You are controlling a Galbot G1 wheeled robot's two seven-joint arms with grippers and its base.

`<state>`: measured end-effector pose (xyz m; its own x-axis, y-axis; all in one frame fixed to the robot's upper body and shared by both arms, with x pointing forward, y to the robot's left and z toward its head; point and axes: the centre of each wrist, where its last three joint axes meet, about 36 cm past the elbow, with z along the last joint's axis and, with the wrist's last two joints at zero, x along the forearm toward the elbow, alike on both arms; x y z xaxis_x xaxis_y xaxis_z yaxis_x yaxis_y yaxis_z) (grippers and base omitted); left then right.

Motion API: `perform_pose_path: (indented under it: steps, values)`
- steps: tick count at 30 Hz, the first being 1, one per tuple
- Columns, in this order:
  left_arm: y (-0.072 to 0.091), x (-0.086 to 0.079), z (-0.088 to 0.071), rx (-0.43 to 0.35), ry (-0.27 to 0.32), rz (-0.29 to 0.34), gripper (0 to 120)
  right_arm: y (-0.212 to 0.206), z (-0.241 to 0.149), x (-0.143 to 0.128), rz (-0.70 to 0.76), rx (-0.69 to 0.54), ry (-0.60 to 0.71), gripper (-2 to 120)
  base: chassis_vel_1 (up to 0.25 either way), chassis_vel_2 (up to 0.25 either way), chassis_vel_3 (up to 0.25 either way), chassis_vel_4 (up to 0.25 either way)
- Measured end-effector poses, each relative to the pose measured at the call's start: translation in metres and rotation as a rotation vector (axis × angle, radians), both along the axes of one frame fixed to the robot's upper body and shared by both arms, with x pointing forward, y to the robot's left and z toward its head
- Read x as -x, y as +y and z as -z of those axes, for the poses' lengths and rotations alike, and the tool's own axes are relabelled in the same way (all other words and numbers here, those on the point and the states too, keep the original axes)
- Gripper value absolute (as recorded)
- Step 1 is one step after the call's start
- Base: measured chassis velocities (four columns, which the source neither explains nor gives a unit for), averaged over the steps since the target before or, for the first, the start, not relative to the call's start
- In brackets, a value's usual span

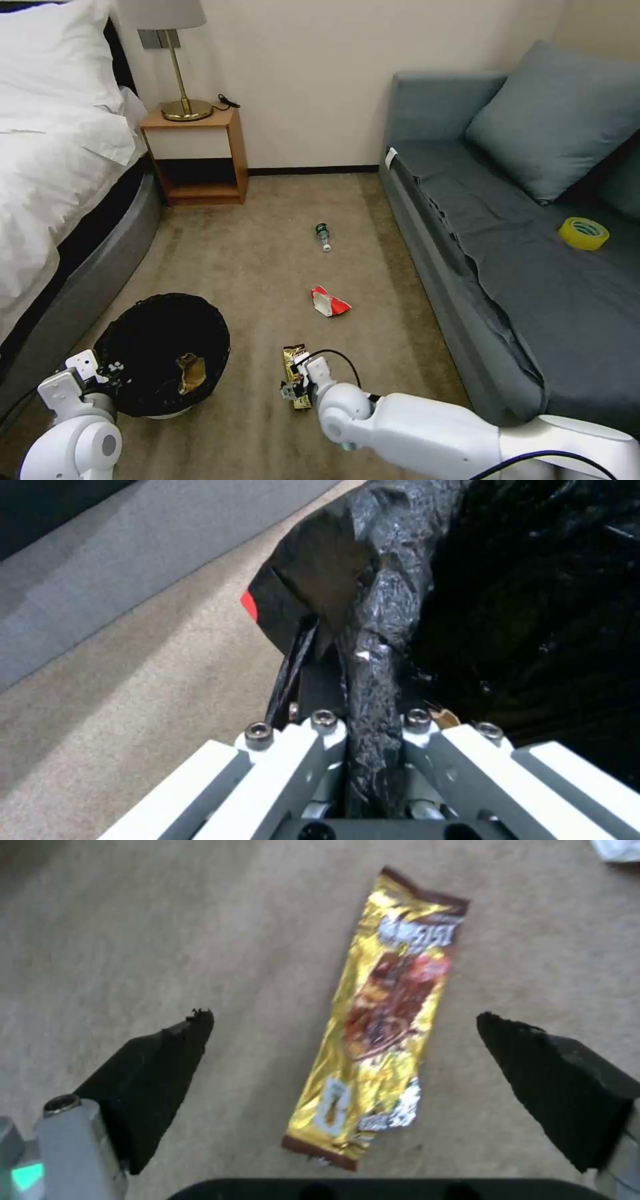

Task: Pick up the trash bin, then pick up the garbage on the floor and place it into the trash bin.

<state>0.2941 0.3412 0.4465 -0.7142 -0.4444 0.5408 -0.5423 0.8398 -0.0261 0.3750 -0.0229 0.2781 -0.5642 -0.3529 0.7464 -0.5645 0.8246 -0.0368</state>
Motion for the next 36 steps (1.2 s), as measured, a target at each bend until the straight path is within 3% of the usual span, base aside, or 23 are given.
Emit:
perform_pose_path:
  steps: [10,36]
  values:
    - [-0.003,0.002,0.002,0.000,0.000,-0.004,3,0.005,0.025,0.014,-0.043,0.027,-0.036,100,0.000,0.000,0.000,0.000]
    - [-0.003,0.005,-0.005,-0.010,-0.009,-0.005,3,-0.005,0.067,0.001,-0.027,0.094,-0.063,100,0.000,0.000,0.000,0.000]
